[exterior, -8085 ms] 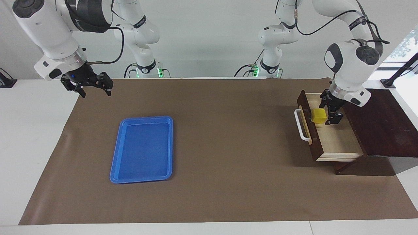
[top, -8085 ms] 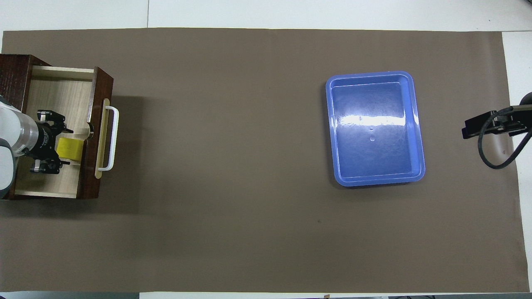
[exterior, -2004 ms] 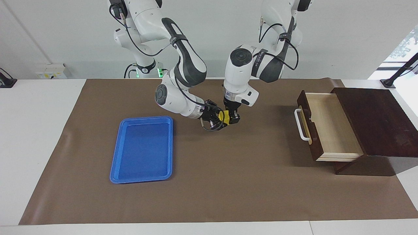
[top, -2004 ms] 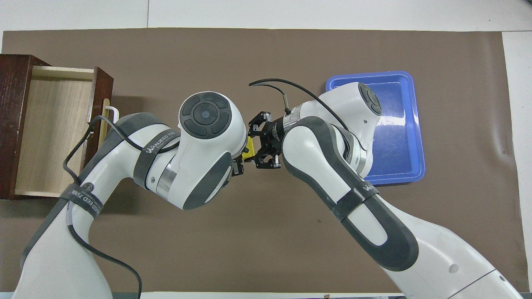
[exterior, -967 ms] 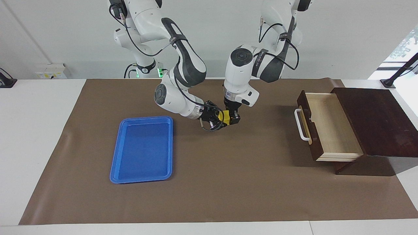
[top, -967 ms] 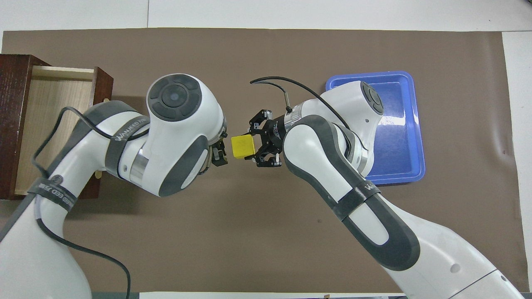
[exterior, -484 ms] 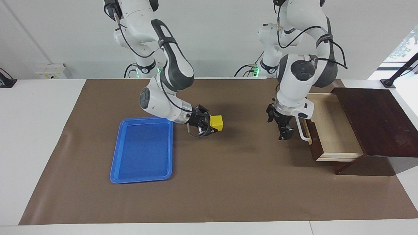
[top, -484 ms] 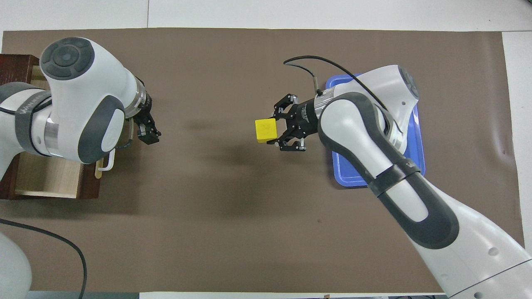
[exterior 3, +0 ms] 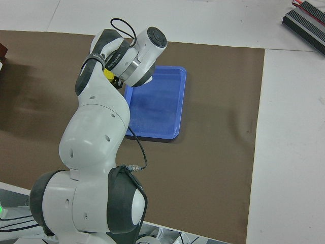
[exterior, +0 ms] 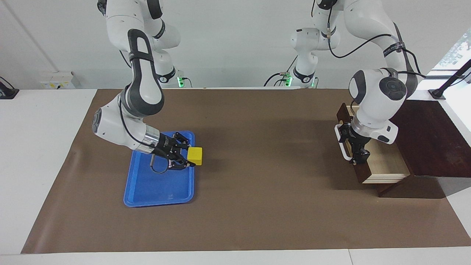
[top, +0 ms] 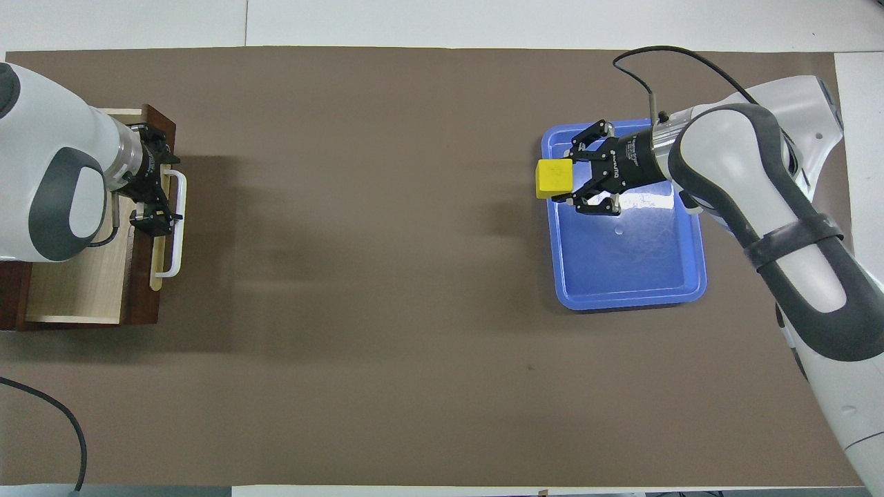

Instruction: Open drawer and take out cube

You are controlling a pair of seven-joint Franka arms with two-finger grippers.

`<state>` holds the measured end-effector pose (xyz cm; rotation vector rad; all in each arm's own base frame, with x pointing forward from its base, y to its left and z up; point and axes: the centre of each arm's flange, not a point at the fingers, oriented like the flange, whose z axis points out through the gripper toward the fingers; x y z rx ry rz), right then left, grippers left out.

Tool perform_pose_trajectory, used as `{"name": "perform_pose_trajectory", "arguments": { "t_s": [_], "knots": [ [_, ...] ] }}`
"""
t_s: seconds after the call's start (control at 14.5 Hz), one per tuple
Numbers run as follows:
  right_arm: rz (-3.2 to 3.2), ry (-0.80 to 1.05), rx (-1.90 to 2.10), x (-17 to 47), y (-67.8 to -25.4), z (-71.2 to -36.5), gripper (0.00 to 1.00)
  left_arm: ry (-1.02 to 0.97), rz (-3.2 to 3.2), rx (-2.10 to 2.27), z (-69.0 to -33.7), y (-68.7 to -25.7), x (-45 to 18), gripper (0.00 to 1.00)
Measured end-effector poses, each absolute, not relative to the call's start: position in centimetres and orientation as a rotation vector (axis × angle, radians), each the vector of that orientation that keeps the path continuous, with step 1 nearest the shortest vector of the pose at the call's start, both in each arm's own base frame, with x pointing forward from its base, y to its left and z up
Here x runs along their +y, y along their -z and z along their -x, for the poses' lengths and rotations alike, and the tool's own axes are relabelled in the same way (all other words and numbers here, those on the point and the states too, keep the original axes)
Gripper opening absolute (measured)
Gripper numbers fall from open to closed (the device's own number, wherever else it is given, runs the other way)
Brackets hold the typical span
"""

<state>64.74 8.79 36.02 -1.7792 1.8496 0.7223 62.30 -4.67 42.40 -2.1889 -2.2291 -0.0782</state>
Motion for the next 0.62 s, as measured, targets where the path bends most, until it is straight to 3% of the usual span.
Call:
{"name": "perform_pose_trajectory", "arguments": {
  "t_s": [0.41, 0.62],
  "knots": [
    [1.844, -0.742, 1.79, 2.8, -29.7, -64.3, 0.56, 0.092, 2.323, -2.081, -62.2, -42.5, 7.4, 1.0],
    [1.846, -0.731, 1.802, 2.1, -27.4, -64.4, 0.56, 0.078, 2.396, -2.026, -61.9, -42.6, 8.6, 1.0]
  ]
}}
